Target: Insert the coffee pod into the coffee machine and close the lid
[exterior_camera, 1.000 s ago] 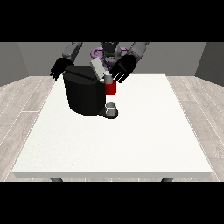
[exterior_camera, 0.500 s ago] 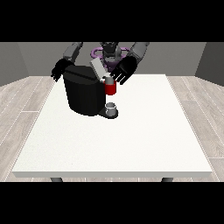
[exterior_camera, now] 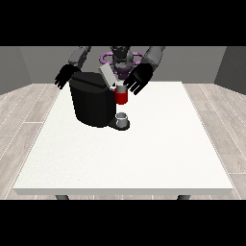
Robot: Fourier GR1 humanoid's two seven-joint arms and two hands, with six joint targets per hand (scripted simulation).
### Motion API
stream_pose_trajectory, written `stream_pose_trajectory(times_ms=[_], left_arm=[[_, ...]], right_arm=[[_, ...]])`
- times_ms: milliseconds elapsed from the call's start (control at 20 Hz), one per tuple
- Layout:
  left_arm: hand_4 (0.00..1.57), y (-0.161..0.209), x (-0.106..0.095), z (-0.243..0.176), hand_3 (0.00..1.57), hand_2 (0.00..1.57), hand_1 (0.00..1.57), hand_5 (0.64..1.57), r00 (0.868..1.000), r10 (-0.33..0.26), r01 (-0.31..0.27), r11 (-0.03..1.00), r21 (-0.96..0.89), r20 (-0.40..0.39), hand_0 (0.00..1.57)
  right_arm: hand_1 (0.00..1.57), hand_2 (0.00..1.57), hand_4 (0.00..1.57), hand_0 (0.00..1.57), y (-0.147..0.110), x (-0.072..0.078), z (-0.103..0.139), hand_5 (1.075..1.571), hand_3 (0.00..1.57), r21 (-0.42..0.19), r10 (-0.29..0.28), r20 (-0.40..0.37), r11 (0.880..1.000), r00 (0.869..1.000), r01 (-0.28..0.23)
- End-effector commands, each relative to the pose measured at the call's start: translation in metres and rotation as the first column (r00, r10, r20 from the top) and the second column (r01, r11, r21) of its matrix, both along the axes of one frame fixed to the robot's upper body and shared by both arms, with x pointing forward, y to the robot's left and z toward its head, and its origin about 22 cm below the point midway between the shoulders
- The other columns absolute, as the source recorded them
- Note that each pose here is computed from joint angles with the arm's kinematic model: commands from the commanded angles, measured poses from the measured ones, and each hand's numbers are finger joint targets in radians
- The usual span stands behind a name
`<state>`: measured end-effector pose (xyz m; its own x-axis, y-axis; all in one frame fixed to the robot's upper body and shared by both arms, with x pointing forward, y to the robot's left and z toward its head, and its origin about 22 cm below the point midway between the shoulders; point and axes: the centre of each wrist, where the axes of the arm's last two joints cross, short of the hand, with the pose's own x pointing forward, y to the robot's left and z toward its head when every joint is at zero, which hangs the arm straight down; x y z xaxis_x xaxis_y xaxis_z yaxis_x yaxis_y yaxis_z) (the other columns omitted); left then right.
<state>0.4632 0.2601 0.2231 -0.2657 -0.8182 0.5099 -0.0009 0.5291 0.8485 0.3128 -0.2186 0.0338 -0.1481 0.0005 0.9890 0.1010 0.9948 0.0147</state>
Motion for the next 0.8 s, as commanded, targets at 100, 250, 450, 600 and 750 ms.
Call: stream_pose_trajectory(times_ms=[100, 250, 450, 600, 750], left_arm=[[0.39, -0.014, 0.001, 0.001, 0.94, 1.11, 1.06, 1.571, 1.000, -0.006, 0.006, 1.000, 0.021, -0.003, 1.06], [0.37, 0.001, -0.002, 0.010, 0.96, 1.12, 1.06, 1.571, 0.999, -0.006, 0.003, 0.998, 0.058, 0.050, 1.06], [0.37, 0.007, -0.001, 0.009, 0.93, 1.12, 1.07, 1.571, 1.000, -0.012, 0.010, 0.998, 0.063, 0.029, 1.07], [0.24, 0.006, -0.001, 0.004, 0.64, 0.81, 0.57, 1.571, 1.000, -0.014, 0.013, 0.993, 0.115, 0.003, 0.57], [0.00, 0.017, -0.002, -0.007, 0.00, 0.00, 0.00, 1.571, 0.999, -0.008, 0.014, 0.990, 0.137, -0.047, 0.00]], right_arm=[[0.00, 0.00, 0.41, 0.00, 0.005, 0.000, -0.009, 1.571, 0.00, -0.015, -0.010, 0.011, 1.000, 1.000, 0.010], [0.00, 0.00, 0.43, 0.00, -0.015, 0.004, -0.010, 1.571, 0.00, 0.008, -0.041, 0.036, 0.999, 0.999, 0.041], [0.00, 0.00, 0.46, 0.00, 0.002, 0.001, -0.005, 1.571, 0.00, -0.003, -0.011, 0.037, 1.000, 0.999, 0.011], [0.00, 0.00, 0.47, 0.00, 0.010, 0.001, 0.002, 1.571, 0.00, -0.005, 0.014, 0.014, 1.000, 1.000, -0.014], [0.00, 0.00, 0.41, 0.00, -0.006, 0.005, 0.013, 1.571, 0.00, -0.002, 0.001, -0.005, 1.000, 1.000, -0.001]])
